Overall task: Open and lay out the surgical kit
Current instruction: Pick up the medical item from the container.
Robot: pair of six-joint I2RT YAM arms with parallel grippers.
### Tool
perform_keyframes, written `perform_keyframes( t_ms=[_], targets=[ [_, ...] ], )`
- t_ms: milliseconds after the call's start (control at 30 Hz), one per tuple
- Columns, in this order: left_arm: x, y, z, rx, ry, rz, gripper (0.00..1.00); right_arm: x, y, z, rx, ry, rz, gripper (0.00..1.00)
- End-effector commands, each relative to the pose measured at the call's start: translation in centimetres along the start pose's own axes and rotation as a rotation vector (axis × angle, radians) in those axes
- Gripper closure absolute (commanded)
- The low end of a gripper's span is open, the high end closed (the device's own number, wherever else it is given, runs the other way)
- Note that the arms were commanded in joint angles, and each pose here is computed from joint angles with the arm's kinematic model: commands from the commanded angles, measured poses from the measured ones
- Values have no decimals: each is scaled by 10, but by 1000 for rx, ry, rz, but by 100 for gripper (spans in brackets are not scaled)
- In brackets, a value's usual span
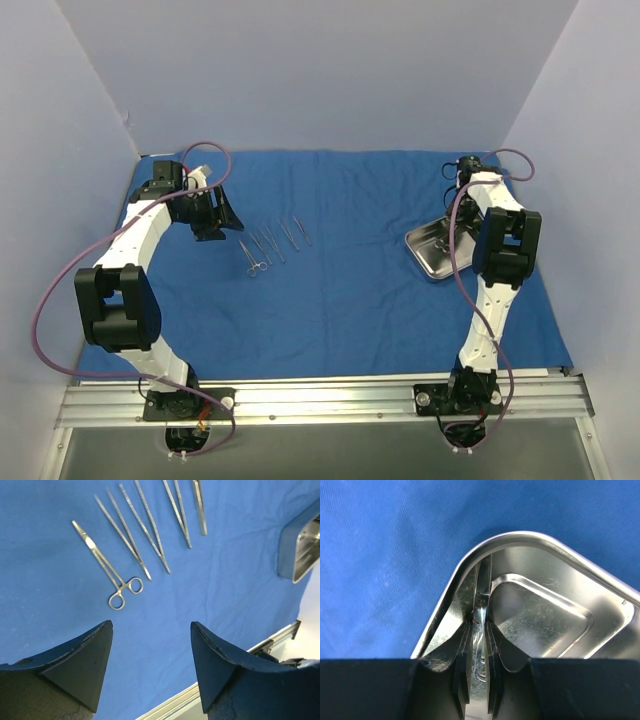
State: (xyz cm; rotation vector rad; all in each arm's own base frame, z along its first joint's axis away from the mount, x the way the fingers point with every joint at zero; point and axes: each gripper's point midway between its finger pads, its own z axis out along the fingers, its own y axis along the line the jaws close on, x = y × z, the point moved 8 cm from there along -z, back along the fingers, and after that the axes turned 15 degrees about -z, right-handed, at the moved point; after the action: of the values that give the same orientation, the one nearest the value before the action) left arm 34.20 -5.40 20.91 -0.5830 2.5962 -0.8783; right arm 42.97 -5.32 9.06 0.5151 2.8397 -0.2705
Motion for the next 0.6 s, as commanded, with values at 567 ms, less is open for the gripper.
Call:
perform_keyframes(
  t_ms=[567],
  targets=[
    [-6,-36,-15,236,39,87,27,28,0,-88,-144,-22,-17,100]
  ],
)
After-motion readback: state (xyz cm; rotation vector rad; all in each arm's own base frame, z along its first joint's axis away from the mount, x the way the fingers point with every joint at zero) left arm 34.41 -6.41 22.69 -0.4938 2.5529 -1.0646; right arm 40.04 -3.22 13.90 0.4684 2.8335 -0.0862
